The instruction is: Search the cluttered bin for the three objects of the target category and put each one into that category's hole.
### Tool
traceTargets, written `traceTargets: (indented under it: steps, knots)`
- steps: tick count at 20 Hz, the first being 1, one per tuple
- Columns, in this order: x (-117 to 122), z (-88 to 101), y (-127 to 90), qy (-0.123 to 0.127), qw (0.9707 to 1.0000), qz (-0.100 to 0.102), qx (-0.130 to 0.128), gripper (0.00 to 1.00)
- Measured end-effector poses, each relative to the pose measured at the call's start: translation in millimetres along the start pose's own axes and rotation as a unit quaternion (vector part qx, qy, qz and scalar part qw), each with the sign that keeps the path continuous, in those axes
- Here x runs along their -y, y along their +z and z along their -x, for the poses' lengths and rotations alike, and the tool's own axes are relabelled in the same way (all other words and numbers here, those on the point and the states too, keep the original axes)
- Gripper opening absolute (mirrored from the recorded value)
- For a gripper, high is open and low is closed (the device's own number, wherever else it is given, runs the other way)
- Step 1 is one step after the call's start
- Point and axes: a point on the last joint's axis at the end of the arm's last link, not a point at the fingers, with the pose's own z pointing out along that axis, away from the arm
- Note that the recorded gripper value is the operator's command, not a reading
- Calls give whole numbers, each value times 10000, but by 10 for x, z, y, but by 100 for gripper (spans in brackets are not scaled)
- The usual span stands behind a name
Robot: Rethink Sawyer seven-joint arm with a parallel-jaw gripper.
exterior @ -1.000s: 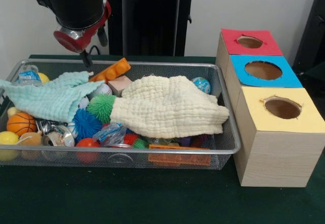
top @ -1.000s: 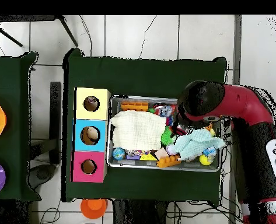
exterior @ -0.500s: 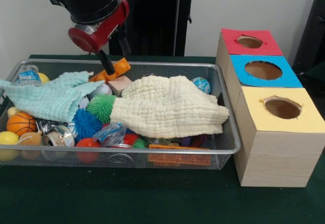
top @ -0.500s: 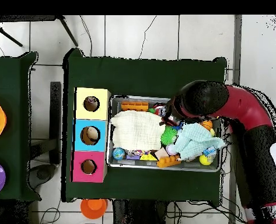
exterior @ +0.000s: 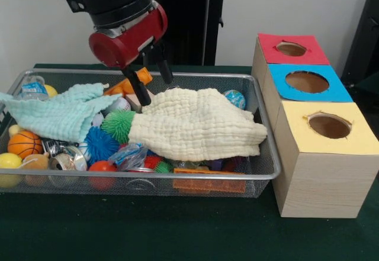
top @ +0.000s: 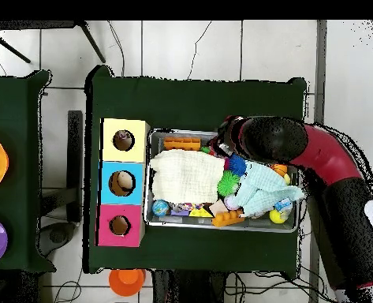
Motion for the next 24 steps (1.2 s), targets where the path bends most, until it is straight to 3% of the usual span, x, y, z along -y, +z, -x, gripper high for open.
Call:
traceTargets:
  steps: [4, 12, 19, 24]
  knots:
    - [-75, 14, 53, -38, 9998, -160, 69, 100]
    - [-339, 237, 230, -276, 9995, -46, -111, 100]
    - [-663, 573, 480, -699, 9967, 18, -410, 100]
    - [-799, 667, 639, -979, 9935, -137, -561, 100]
